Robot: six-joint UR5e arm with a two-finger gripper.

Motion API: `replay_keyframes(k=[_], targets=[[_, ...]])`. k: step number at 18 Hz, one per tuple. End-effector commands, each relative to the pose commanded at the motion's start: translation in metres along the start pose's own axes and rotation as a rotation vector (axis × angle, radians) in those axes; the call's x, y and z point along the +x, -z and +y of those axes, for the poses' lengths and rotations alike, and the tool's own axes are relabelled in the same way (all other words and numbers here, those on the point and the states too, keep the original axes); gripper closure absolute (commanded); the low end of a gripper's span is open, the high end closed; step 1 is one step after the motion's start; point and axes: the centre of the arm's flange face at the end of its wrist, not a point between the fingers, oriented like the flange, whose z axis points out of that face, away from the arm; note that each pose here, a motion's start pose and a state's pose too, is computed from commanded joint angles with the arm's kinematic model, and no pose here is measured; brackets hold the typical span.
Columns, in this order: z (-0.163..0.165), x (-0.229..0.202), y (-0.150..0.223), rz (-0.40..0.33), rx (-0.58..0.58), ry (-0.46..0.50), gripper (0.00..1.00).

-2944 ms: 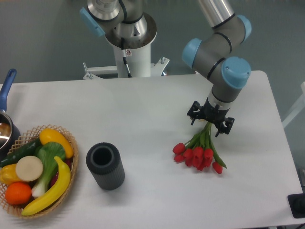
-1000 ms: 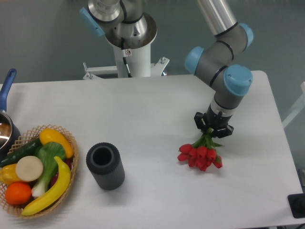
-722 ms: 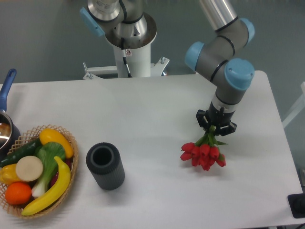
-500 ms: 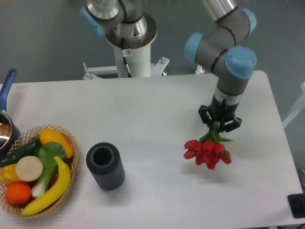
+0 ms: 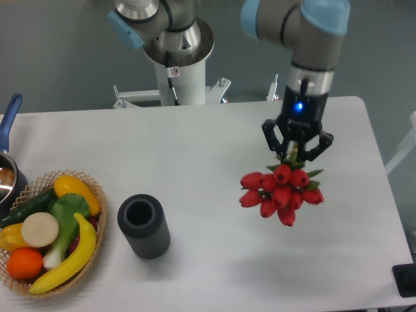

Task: Pick up the flowers from the table
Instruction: 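Lift the grasped tulip bunch up off the table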

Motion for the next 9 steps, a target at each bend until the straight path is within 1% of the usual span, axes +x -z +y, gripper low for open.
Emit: replay_keyframes(k=[3,6,9], targets=[[-0.022,0.001,0.010,0.045,0.129,-0.017,0.78],[-0.028,0.002,0.014,0.095,0.231,-0.011,0.78],[-0.024,0.003,0.007,0.143,0.288,0.009,0.78]])
